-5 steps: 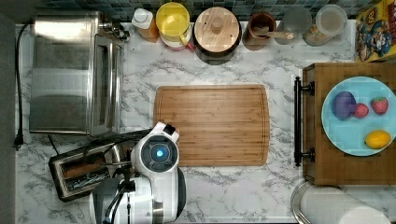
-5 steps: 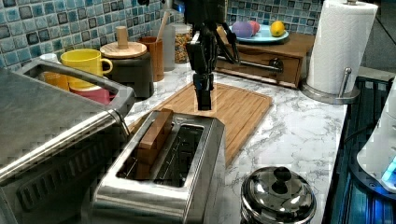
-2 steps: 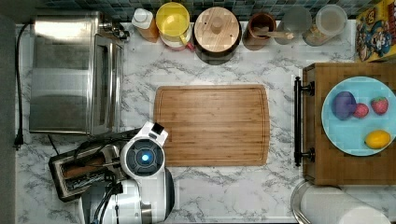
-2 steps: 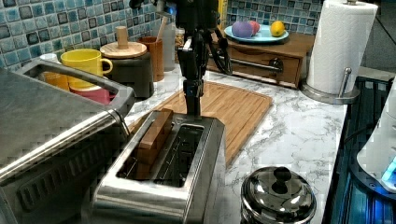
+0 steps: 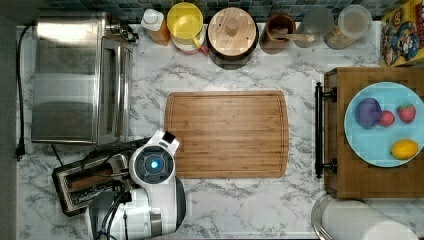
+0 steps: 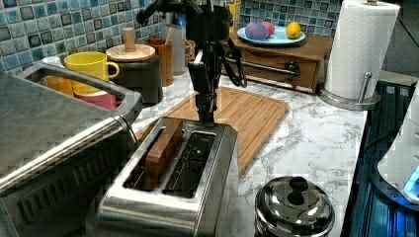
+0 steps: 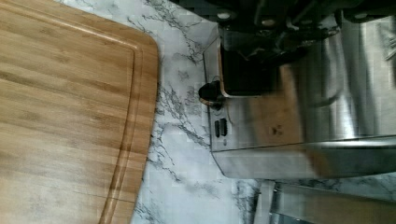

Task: Turn on the toaster.

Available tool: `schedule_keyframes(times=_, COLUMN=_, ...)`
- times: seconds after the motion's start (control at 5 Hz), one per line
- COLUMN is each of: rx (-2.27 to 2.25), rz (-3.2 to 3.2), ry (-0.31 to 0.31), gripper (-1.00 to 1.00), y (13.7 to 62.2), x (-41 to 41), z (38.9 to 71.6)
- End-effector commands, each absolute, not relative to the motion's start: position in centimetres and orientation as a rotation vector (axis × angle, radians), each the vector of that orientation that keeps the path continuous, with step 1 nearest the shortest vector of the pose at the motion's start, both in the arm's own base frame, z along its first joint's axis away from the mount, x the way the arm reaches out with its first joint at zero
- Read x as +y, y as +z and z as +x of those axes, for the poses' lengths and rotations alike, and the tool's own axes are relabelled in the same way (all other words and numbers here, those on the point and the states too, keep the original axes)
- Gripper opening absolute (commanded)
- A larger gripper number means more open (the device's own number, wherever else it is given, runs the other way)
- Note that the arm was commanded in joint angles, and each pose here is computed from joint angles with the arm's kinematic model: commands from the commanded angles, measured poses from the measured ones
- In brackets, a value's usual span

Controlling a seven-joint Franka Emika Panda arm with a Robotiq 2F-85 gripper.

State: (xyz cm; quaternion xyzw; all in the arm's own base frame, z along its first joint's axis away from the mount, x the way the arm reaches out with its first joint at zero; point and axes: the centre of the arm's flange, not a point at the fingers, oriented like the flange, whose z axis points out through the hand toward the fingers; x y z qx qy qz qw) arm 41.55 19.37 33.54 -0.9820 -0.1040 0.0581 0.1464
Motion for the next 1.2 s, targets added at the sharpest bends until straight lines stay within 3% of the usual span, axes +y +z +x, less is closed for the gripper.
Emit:
schedule_keyframes(times=0.2, rx=-0.102, rz=-2.871, ry=0.173, gripper=-1.0, y=32.4, x=18.2, z=45.5)
schedule_keyframes(times=0.4, rx=-0.1, rz=-2.886, ry=0.287, gripper=-1.0, y=29.1, x=18.5, z=45.6)
schedule_keyframes(times=0.8, rx=-0.04, rz=-2.901, ry=0.627, gripper=-1.0, y=18.8, x=16.5, z=42.5)
schedule_keyframes(times=1.2, rx=-0.007, rz=-2.942, ry=0.656, gripper=-1.0, y=17.5, x=15.3, z=41.3)
